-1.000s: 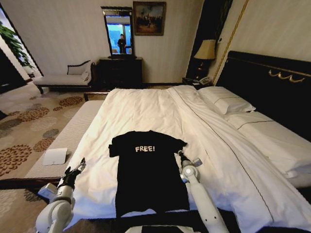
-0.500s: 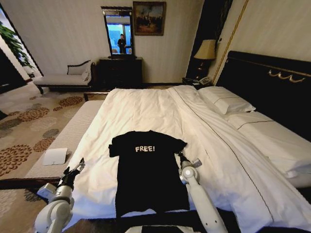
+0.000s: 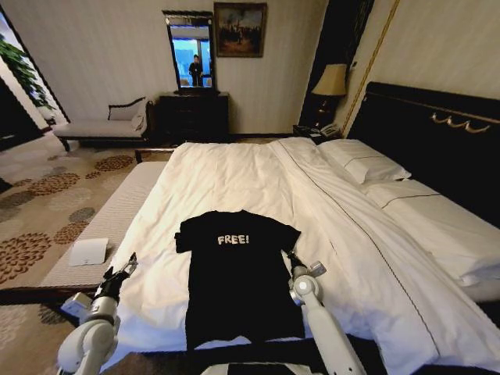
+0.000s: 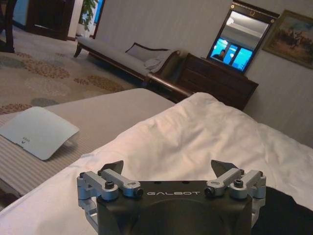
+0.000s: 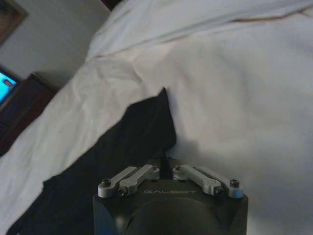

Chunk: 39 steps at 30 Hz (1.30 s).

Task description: Fold the clothes on the bed.

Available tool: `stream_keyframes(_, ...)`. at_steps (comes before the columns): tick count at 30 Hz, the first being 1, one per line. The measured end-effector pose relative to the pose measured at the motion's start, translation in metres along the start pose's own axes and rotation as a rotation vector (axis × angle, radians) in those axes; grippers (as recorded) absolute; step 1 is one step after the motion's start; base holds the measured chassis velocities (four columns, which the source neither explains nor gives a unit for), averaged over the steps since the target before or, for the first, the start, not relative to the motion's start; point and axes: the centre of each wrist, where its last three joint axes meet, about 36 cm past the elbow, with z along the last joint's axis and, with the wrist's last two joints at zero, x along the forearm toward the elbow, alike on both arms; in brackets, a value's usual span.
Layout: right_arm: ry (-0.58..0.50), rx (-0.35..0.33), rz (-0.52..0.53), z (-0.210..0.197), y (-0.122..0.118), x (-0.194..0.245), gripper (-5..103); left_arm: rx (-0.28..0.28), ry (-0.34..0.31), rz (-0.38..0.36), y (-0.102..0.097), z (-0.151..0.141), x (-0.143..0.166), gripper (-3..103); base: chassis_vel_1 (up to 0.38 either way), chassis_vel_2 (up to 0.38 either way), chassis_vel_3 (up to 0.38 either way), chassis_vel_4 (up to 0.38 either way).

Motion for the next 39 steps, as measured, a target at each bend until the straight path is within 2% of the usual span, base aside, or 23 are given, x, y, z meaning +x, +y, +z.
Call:
stream_keyframes(2,-0.051,0.006,-0.03,-0.002,0.0,0.004,21,-0.005,0.015,0.012,0.003,0.002,0.002,100,0.0,0.0,0.0,0.0)
stream_keyframes(4,-0.071,0.007,-0.036,-0.004,0.0,0.006,21,-0.009,0.027,0.02,0.004,0.003,0.003,100,0.0,0.0,0.0,0.0)
stream_keyframes(6,-0.094,-0.001,-0.038,-0.008,0.0,0.016,32,-0.018,0.051,0.026,0.006,0.007,0.007,100,0.0,0.0,0.0,0.0)
stream_keyframes(8,-0.094,-0.012,-0.015,-0.011,-0.003,0.033,43,-0.029,0.077,0.025,0.007,0.014,0.013,100,0.0,0.0,0.0,0.0)
stream_keyframes(10,-0.084,-0.013,-0.004,-0.01,-0.005,0.042,43,-0.032,0.093,0.025,0.007,0.019,0.016,100,0.0,0.0,0.0,0.0)
stream_keyframes(14,-0.058,-0.011,0.018,-0.003,-0.011,0.072,65,-0.013,0.143,0.045,0.002,0.04,0.025,100,0.0,0.0,0.0,0.0)
stream_keyframes(16,-0.057,-0.012,0.015,-0.003,-0.011,0.075,65,-0.001,0.146,0.054,0.0,0.041,0.025,100,0.0,0.0,0.0,0.0)
stream_keyframes(17,-0.06,-0.016,0.008,-0.003,-0.009,0.082,76,0.051,0.149,0.085,-0.007,0.04,0.022,100,0.0,0.0,0.0,0.0)
stream_keyframes(18,-0.066,-0.02,0.001,-0.004,-0.007,0.086,76,0.101,0.146,0.116,-0.017,0.035,0.012,100,0.0,0.0,0.0,0.0)
stream_keyframes(19,-0.066,-0.02,0.001,-0.004,-0.007,0.086,76,0.101,0.146,0.116,-0.017,0.035,0.012,100,0.0,0.0,0.0,0.0)
stream_keyframes(20,-0.07,-0.022,-0.003,-0.004,-0.006,0.089,81,0.119,0.141,0.129,-0.024,0.032,0.003,100,0.0,0.0,0.0,0.0)
stream_keyframes(22,-0.084,-0.027,-0.015,-0.004,-0.003,0.094,91,0.111,0.137,0.126,-0.038,0.031,-0.031,100,0.0,0.0,0.0,0.0)
stream_keyframes(23,-0.084,-0.027,-0.015,-0.004,-0.003,0.094,91,0.111,0.137,0.126,-0.038,0.031,-0.031,100,0.0,0.0,0.0,0.0)
stream_keyframes(24,-0.087,-0.03,-0.018,-0.004,-0.002,0.095,96,0.107,0.143,0.119,-0.041,0.032,-0.042,100,0.0,0.0,0.0,0.0)
stream_keyframes(25,-0.088,-0.031,-0.019,-0.004,-0.001,0.095,96,0.107,0.146,0.117,-0.042,0.033,-0.047,100,0.0,0.0,0.0,0.0)
stream_keyframes(27,-0.087,-0.042,-0.023,-0.001,0.001,0.099,100,0.135,0.192,0.132,-0.059,0.038,-0.086,100,0.0,0.0,0.0,0.0)
stream_keyframes(30,-0.081,-0.043,-0.026,0.001,0.003,0.099,100,0.124,0.202,0.142,-0.065,0.041,-0.099,100,0.0,0.0,0.0,0.0)
stream_keyframes(33,-0.049,-0.033,-0.046,0.009,0.012,0.09,100,0.026,0.183,0.143,-0.064,0.043,-0.115,100,0.0,0.0,0.0,0.0)
stream_keyframes(34,-0.045,-0.032,-0.049,0.01,0.014,0.089,100,0.004,0.177,0.143,-0.063,0.043,-0.117,100,0.0,0.0,0.0,0.0)
stream_keyframes(35,-0.045,-0.032,-0.049,0.01,0.014,0.089,100,0.004,0.177,0.143,-0.063,0.043,-0.117,100,0.0,0.0,0.0,0.0)
stream_keyframes(38,-0.036,-0.038,-0.048,0.009,0.013,0.086,100,-0.195,0.137,0.158,-0.06,0.046,-0.14,100,0.0,0.0,0.0,0.0)
stream_keyframes(39,-0.037,-0.04,-0.047,0.008,0.012,0.085,100,-0.233,0.131,0.165,-0.059,0.047,-0.144,100,0.0,0.0,0.0,0.0)
